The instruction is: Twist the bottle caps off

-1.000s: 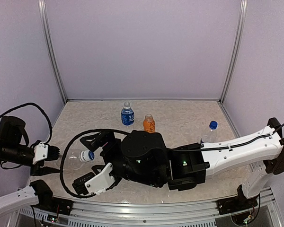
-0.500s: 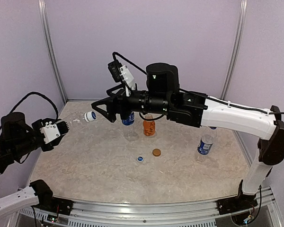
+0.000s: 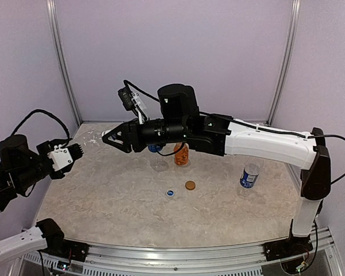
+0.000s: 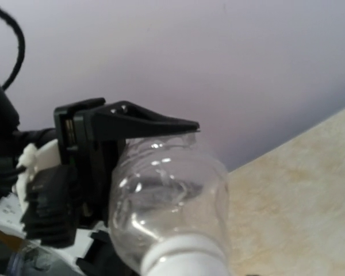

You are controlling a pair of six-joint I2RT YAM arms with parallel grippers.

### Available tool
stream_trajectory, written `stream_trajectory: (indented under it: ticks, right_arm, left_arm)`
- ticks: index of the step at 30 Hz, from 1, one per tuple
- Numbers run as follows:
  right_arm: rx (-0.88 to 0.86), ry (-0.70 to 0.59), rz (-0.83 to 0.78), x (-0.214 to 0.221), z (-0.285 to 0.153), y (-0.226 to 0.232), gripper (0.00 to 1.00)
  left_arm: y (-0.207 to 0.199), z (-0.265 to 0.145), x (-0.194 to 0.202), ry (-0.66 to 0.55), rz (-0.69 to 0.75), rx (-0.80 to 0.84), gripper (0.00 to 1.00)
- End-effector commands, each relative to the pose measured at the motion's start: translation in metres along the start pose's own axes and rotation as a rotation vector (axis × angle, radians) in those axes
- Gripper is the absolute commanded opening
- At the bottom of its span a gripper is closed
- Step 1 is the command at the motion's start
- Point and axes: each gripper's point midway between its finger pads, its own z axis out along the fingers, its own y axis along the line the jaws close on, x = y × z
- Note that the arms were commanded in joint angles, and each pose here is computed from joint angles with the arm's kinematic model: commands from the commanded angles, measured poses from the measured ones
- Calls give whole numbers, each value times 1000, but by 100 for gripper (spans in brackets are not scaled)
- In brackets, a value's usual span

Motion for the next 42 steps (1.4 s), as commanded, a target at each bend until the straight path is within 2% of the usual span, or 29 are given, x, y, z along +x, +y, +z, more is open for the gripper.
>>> stream_trajectory:
  ticks: [1,4,5,6,7,10,12,18,25,29,36,39,42]
  right_arm:
    - [-30,16,46,-1,5,-3,43]
    - [-31,25,52,3,7,-6,25]
    - [-32,25,50,3,7,-6,16]
    - [-29,25,46,3,7,-7,3]
    - [-24,26,37,3,7,-8,0]
    - [17,42,-31,5,3,-13,0]
    - [50,64,-145,10,-3,-12,0]
    - [66,143,-757,52,-26,26,0]
    - [93,207,-1307,76,-54,58,0]
    - [154,196,-1478,74,-72,51,0]
    - [205,185,-1600,65,-80,51,0]
    - [266,168,-1500,54,-77,46,0]
    - [401,206,-1262,45,-76,13,0]
  left_arm:
    - [2,0,-2,-9,4,-16,28]
    - [1,-1,-3,-18,4,-9,28]
    - [0,-1,-3,-20,4,-6,28]
    - [-1,-2,-3,-23,5,-2,28]
    - [-3,-3,-4,-28,6,10,28]
    - [-17,-10,-5,-43,-19,87,28]
    - [-35,-22,-8,-72,-55,201,28]
    - [-85,-61,-15,-119,-143,517,27]
    - [-100,-75,-18,-114,-228,630,27]
    - [-101,-74,-14,-84,-225,638,26]
    - [-107,-73,-12,-66,-217,670,26]
    - [-99,-66,-12,-65,-238,614,26]
    - [-69,-47,-15,-60,-312,448,26]
